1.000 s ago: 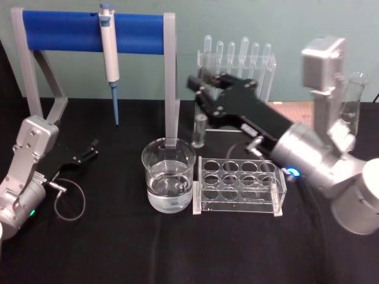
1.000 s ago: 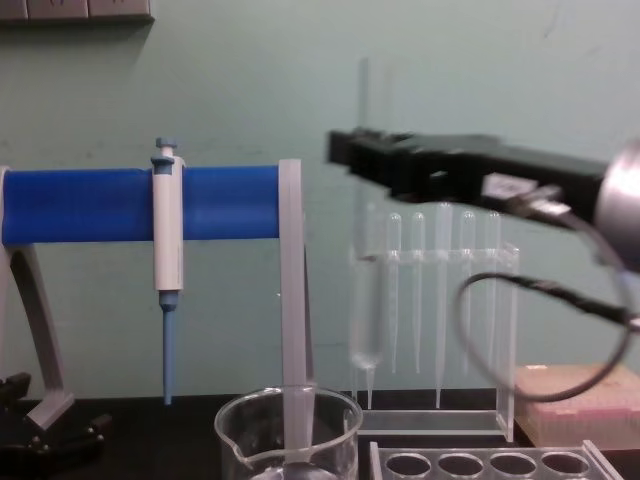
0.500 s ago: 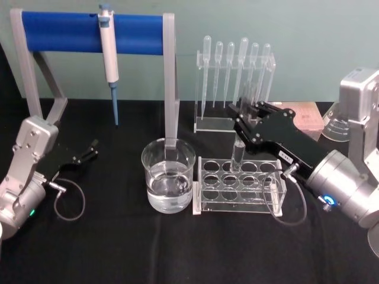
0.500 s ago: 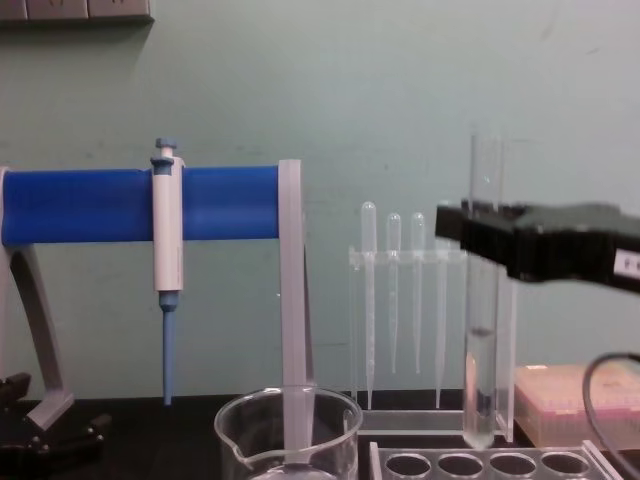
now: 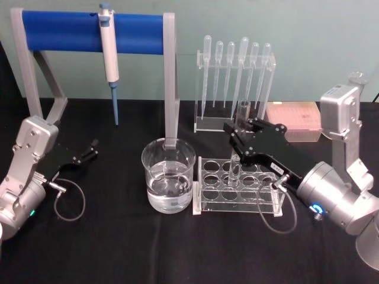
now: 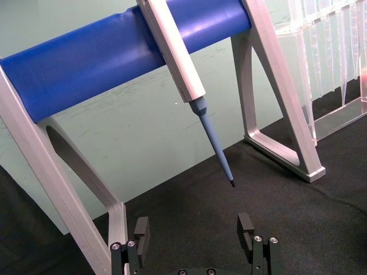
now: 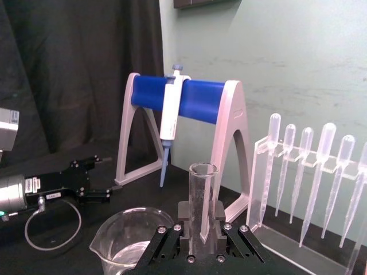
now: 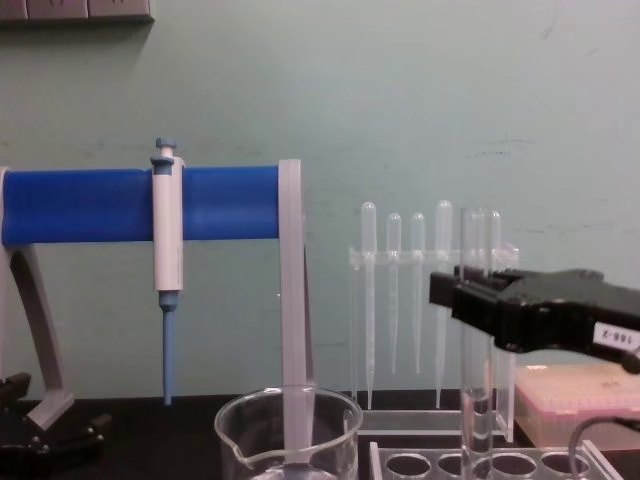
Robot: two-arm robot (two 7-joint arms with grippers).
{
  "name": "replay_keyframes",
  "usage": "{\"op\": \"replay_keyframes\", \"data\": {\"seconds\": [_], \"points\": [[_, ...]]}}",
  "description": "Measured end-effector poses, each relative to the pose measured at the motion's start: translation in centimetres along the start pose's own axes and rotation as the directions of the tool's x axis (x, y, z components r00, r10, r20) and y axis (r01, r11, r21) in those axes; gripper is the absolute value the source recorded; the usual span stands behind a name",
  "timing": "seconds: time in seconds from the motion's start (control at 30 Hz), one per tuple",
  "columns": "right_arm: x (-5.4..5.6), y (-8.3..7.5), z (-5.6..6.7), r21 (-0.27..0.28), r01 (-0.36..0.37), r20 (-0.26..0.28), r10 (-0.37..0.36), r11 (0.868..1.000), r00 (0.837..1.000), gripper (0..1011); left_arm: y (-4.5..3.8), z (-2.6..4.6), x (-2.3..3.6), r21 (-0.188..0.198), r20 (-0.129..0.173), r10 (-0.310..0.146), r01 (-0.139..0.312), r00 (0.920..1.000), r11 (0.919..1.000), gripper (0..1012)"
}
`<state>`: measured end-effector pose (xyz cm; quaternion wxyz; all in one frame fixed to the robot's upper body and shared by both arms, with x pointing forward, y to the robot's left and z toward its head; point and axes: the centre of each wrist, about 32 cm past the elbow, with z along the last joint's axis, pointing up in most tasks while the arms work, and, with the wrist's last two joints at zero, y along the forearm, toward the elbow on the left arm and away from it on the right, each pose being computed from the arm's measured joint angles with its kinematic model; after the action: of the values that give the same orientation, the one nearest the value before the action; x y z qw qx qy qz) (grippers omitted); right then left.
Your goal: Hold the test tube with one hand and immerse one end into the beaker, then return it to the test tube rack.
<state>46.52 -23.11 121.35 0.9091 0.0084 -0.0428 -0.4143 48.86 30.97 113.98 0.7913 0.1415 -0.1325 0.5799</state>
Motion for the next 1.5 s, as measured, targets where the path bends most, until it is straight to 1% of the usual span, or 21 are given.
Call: {"op": "replay_keyframes", "data": {"seconds": [0.1,0.27,0.4,0.7,1.0,1.07,1.1,1.17,1.2,1.23,1.27,1.3,1.33,1.37,1.4,1.43,1.47,1.5], "points": [[-0.1,0.3,-0.5,-0.012,-0.008,-0.001,0.008,1.0,1.0,226,0.0,0.0,0.0,0.0,0.0,0.0,0.0,1.0,1.0,1000],[-0.2,0.5,-0.8,-0.026,-0.014,0.009,0.014,1.0,1.0,226,0.0,0.0,0.0,0.0,0.0,0.0,0.0,1.0,1.0,1000],[-0.2,0.6,-1.1,-0.056,-0.019,0.03,0.02,0.998,0.999,226,0.0,0.0,0.0,0.0,0.0,0.0,0.0,1.0,1.0,1000],[0.0,0.8,-2.0,-0.103,-0.025,0.041,0.029,0.994,0.999,226,0.0,0.0,0.0,0.0,0.0,0.0,0.0,1.0,1.0,1000],[0.1,1.2,-2.3,-0.135,-0.044,0.057,0.052,0.99,0.997,230,0.0,0.0,0.0,0.0,0.0,0.0,0.0,1.0,1.0,1000],[0.1,1.2,-2.3,-0.138,-0.046,0.059,0.054,0.989,0.997,256,0.0,0.0,0.0,0.0,0.0,0.0,0.0,1.0,1.0,1000],[0.1,1.2,-2.3,-0.141,-0.047,0.061,0.057,0.989,0.997,312,0.0,0.0,0.0,0.0,0.0,0.0,0.0,1.0,1.0,1000],[0.1,1.2,-2.3,-0.144,-0.048,0.061,0.057,0.988,0.997,345,0.0,0.0,0.0,0.0,0.0,0.0,0.0,1.0,1.0,1000],[0.1,1.2,-2.3,-0.146,-0.047,0.061,0.057,0.988,0.997,400,0.0,0.0,0.0,0.0,0.0,0.0,0.0,1.0,1.0,1000],[0.1,1.2,-2.3,-0.146,-0.047,0.061,0.057,0.988,0.997,400,0.0,0.0,0.0,0.0,0.0,0.0,0.0,1.0,1.0,1000],[0.1,1.1,-2.3,-0.147,-0.046,0.06,0.056,0.988,0.997,449,0.0,0.0,0.0,0.0,0.0,0.0,0.0,1.0,1.0,1000],[0.0,0.8,-2.2,-0.147,-0.043,0.061,0.052,0.988,0.997,470,0.0,0.0,0.0,0.0,0.0,0.0,0.0,1.0,1.0,1000],[0.0,0.6,-2.2,-0.148,-0.04,0.061,0.05,0.988,0.997,530,0.0,0.0,0.0,0.0,0.0,0.0,0.0,1.0,1.0,1000],[-0.1,0.4,-2.2,-0.149,-0.037,0.061,0.047,0.988,0.997,530,0.0,0.0,0.0,0.0,0.0,0.0,0.0,1.0,1.0,1000],[-0.1,0.2,-2.1,-0.15,-0.033,0.061,0.042,0.988,0.997,573,0.0,0.0,0.0,0.0,0.0,0.0,0.0,1.0,1.0,1000],[-0.1,-0.1,-2.1,-0.151,-0.028,0.06,0.038,0.988,0.997,592,0.0,0.0,0.0,0.0,0.0,0.0,0.0,1.0,1.0,1000],[-0.3,-0.8,-2.1,-0.157,-0.019,0.056,0.028,0.987,0.998,656,0.0,0.0,0.0,0.0,0.0,0.0,0.0,1.0,1.0,1000],[-0.4,-1.2,-2.1,-0.161,-0.014,0.054,0.023,0.987,0.998,674,0.0,0.0,0.0,0.0,0.0,0.0,0.0,1.0,1.0,1000]]}}
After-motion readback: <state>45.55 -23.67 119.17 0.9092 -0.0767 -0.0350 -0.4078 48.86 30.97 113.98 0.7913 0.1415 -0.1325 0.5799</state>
